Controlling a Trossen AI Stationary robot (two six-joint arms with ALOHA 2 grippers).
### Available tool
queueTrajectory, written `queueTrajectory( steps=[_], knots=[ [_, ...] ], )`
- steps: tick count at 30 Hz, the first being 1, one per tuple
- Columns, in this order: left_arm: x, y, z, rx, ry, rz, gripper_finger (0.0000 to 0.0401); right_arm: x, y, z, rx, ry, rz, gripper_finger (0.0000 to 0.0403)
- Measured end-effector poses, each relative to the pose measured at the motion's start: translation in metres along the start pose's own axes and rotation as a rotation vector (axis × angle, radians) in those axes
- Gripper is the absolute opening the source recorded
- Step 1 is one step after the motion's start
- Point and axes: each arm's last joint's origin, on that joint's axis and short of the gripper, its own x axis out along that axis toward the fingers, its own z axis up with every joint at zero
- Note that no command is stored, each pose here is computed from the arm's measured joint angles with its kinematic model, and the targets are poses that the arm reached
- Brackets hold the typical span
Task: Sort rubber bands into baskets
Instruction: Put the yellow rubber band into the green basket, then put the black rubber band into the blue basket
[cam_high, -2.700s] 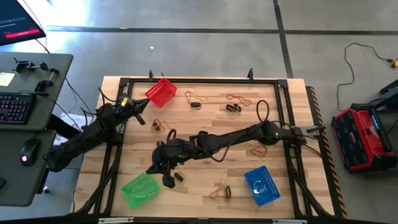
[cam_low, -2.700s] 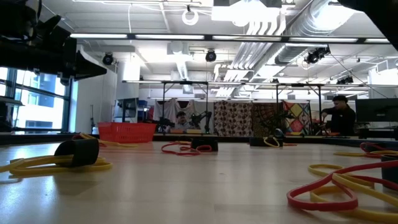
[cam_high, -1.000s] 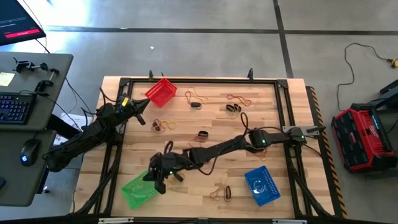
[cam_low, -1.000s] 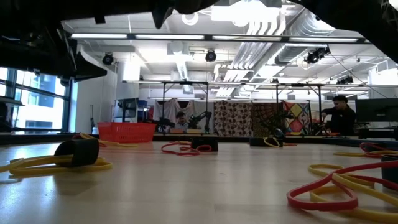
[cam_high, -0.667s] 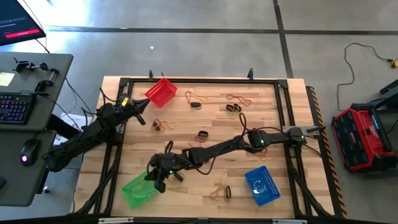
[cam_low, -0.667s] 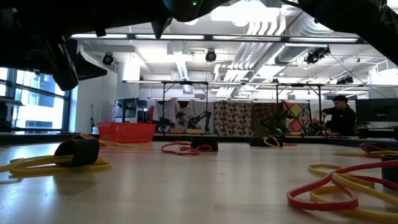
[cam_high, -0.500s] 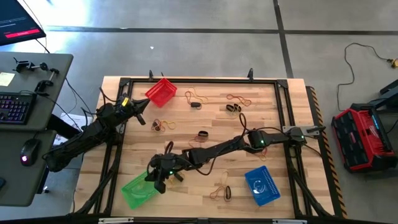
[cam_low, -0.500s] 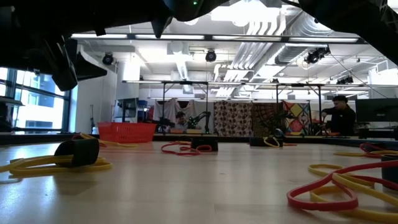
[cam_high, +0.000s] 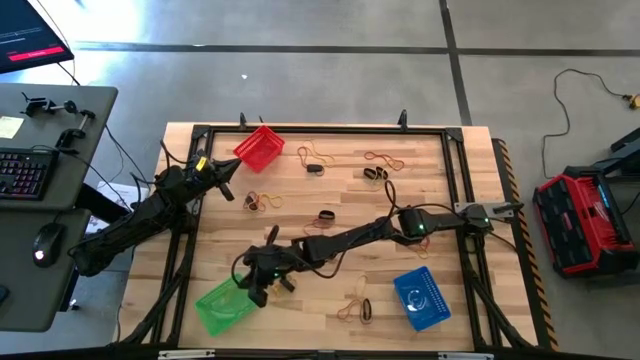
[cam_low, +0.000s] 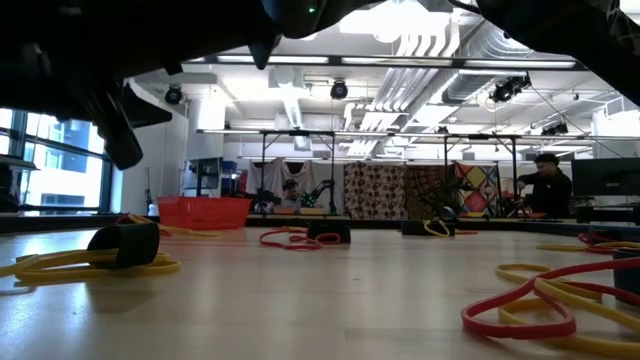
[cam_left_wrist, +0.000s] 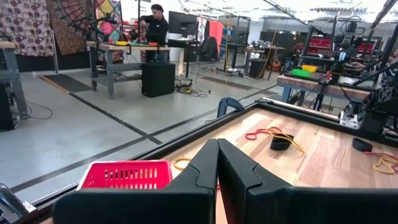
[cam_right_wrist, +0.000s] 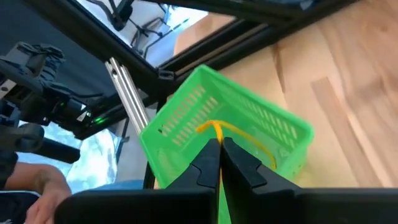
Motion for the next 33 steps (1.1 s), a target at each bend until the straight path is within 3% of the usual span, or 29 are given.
queueTrajectory(
  steps=[6,15,27,33],
  knots=[
    [0.0,0.0,0.0,0.0,0.0,0.0,0.0001,-0.0003,-0.0048,-0.0067,0.04,0.071,-0.046,0.0001],
    [0.0,0.0,0.0,0.0,0.0,0.0,0.0001,-0.0002,-0.0043,-0.0061,0.02,0.064,-0.04,0.0003],
    [0.0,0.0,0.0,0.0,0.0,0.0,0.0001,-0.0002,-0.005,-0.0054,-0.001,0.044,-0.066,0.0104],
    [0.0,0.0,0.0,0.0,0.0,0.0,0.0001,-0.0007,-0.0069,-0.0037,-0.042,0.042,-0.068,0.0107]
  ],
)
